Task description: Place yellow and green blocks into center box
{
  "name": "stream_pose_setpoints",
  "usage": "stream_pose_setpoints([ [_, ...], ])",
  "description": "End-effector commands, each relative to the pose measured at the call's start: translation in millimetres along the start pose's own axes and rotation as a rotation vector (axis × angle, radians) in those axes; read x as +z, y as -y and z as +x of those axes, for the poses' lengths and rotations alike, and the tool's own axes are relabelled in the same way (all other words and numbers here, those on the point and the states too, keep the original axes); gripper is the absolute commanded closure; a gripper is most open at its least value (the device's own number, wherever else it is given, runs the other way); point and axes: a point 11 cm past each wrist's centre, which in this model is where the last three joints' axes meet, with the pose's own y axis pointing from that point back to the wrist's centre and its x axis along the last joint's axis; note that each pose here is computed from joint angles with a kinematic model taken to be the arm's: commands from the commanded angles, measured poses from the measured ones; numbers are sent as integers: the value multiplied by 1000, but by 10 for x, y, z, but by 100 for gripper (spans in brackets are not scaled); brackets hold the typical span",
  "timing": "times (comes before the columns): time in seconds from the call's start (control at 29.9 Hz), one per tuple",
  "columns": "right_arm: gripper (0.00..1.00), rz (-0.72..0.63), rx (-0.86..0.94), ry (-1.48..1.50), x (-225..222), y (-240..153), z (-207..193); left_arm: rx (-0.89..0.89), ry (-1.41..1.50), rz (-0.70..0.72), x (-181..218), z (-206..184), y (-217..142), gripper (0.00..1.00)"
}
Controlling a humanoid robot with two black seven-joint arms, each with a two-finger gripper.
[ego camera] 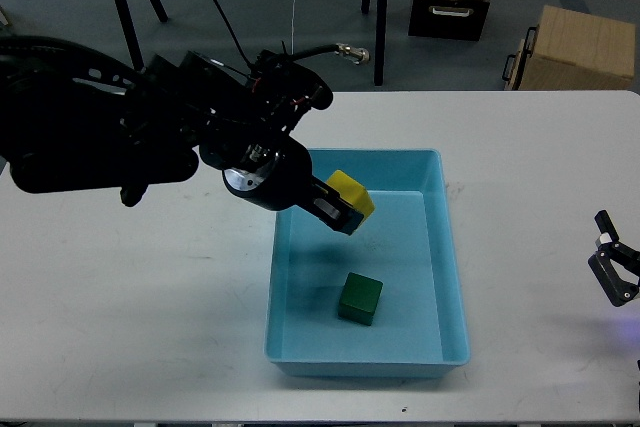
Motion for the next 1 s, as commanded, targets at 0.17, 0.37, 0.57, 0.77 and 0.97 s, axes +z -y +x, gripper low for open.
stream_pose_setpoints([
  [0.17,0,1,2,-1,-3,-7,3,-31,-42,-102,224,-31,187,9],
  [0.37,0,1,2,-1,-3,-7,3,-1,-83,-92,44,-3,95,3],
  [0.57,0,-8,2,1,16,2,4,252,-253,-187,-244,459,-482,3],
  [0.77,0,-13,-2,6,45,16,4,556,-470,-525,-171,865,-1079,3],
  [0.97,0,-12,-14,-1,27,40,-27,772,-779,-887,-450,900,-1455,1],
])
